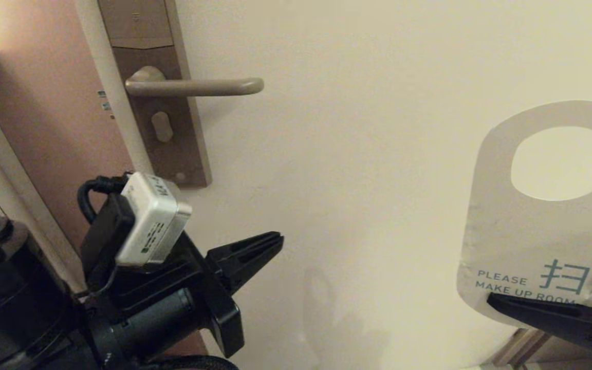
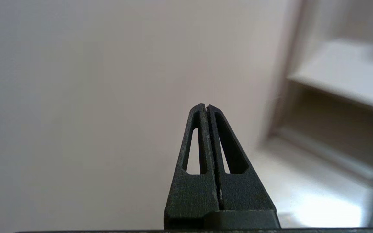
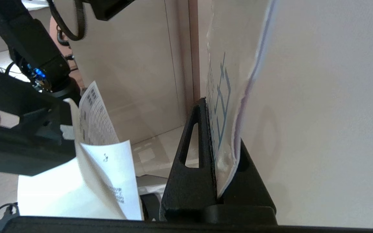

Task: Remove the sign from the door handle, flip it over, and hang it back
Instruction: Hang the sign back with the other side facing out

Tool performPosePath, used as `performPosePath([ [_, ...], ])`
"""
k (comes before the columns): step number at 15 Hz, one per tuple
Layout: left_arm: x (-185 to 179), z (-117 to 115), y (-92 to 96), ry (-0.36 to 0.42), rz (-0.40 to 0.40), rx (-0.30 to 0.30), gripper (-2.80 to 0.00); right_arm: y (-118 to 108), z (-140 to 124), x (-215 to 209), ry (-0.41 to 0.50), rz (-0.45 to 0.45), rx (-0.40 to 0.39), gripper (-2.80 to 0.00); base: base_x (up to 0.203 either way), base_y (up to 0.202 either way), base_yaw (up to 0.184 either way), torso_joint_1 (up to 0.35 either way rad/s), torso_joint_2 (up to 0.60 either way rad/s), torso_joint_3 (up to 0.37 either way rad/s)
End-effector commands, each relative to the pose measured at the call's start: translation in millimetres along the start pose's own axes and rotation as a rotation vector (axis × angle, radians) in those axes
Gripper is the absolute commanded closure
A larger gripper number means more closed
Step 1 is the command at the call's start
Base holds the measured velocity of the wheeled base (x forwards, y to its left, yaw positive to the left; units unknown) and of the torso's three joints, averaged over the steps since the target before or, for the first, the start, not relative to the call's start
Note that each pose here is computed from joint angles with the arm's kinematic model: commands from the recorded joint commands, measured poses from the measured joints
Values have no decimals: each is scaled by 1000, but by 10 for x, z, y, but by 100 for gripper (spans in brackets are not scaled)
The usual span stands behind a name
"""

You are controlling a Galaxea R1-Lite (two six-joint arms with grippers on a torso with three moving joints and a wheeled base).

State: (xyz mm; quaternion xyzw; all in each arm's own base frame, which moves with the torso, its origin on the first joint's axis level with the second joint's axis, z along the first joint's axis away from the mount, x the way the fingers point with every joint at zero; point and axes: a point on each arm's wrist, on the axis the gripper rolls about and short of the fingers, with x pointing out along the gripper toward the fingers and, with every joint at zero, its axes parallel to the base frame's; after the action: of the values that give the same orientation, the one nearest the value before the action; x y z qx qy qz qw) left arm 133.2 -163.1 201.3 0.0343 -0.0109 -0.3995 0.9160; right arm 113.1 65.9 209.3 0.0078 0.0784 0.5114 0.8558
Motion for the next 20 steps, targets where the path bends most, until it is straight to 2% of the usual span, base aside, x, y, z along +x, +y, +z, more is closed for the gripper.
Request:
performPosePath([
  [1,-210,-53,54,7,93,12,0,33,-26,-40,-6,4,-6,0,0,0,0,0,0,0],
  [4,-571,-179,191,66,265,37,0,75,-106,-96,-2,3,-3,0,0,0,0,0,0,0],
  [10,-1191,-325,672,198,812,21,0,76,-114,-98,0,2,-2,0,0,0,0,0,0,0],
  [14,-1718,-589,572,234,1103,-7,0,68,-149,-101,9,-43,3,0,0,0,0,0,0,0],
  [16,-1872,-726,458,240,1182,-17,0,72,-164,-106,11,-48,5,0,0,0,0,0,0,0],
  [20,-2089,-922,194,235,1201,-18,0,86,-198,-127,14,-50,6,0,0,0,0,0,0,0],
])
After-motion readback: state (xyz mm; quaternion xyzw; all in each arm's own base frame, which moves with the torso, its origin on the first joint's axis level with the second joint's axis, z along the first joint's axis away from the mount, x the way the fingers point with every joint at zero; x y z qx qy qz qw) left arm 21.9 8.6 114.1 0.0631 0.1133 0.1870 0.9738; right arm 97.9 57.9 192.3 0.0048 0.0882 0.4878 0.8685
